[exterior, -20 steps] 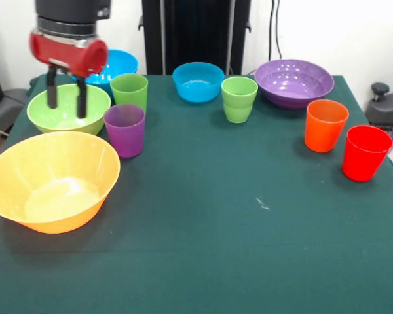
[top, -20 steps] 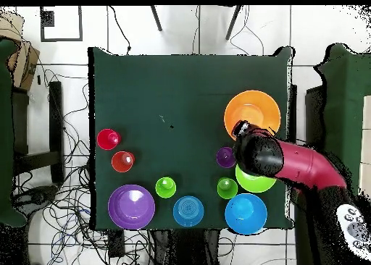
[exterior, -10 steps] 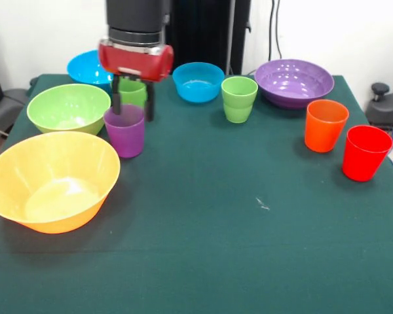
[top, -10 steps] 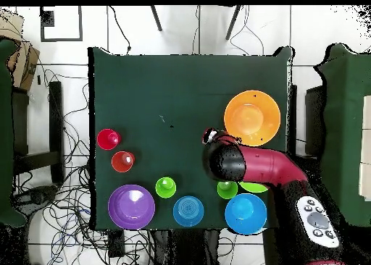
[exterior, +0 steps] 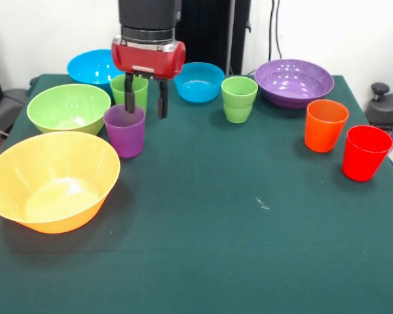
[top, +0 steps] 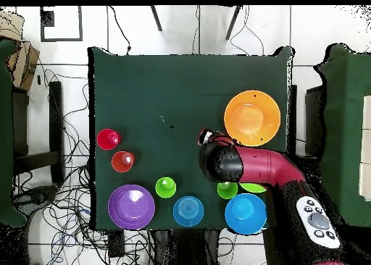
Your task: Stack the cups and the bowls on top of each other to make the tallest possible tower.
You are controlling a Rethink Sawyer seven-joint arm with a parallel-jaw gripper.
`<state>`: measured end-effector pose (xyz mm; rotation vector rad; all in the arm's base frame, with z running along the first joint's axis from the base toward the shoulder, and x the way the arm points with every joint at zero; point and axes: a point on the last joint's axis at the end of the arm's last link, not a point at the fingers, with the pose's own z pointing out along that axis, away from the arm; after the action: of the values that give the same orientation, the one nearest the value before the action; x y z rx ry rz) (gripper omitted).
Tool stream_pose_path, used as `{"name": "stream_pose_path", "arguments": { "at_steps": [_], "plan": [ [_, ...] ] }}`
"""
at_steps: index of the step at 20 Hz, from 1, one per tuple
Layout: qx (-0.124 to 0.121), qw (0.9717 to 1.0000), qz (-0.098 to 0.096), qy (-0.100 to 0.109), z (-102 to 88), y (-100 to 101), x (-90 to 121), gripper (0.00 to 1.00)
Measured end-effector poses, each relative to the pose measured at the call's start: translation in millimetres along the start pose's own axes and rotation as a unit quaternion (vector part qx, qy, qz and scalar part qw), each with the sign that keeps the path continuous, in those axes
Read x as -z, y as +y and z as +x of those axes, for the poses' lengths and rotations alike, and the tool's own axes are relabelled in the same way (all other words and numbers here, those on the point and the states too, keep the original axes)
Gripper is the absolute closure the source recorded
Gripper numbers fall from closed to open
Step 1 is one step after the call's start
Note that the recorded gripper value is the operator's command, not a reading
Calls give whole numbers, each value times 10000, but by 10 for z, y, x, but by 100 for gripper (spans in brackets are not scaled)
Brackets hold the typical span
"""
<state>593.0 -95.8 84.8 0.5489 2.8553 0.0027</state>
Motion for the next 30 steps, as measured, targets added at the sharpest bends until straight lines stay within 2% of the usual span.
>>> {"name": "stream_pose_path", "arguments": {
  "at_steps": [5,12,13,16,17,21,30],
  "plan": [
    [-155,9999,54,29,-184,-167,8,0],
    [-344,9994,74,-58,-662,-326,-146,0],
    [-384,9992,67,-107,-808,-345,-207,0],
    [-415,9990,58,-163,-930,-355,-260,0],
    [-448,9987,55,-228,-1056,-372,-324,0],
    [-485,9984,57,-292,-1171,-398,-388,0],
    [-435,9986,46,-310,-1179,-326,-373,0]
  ]
}}
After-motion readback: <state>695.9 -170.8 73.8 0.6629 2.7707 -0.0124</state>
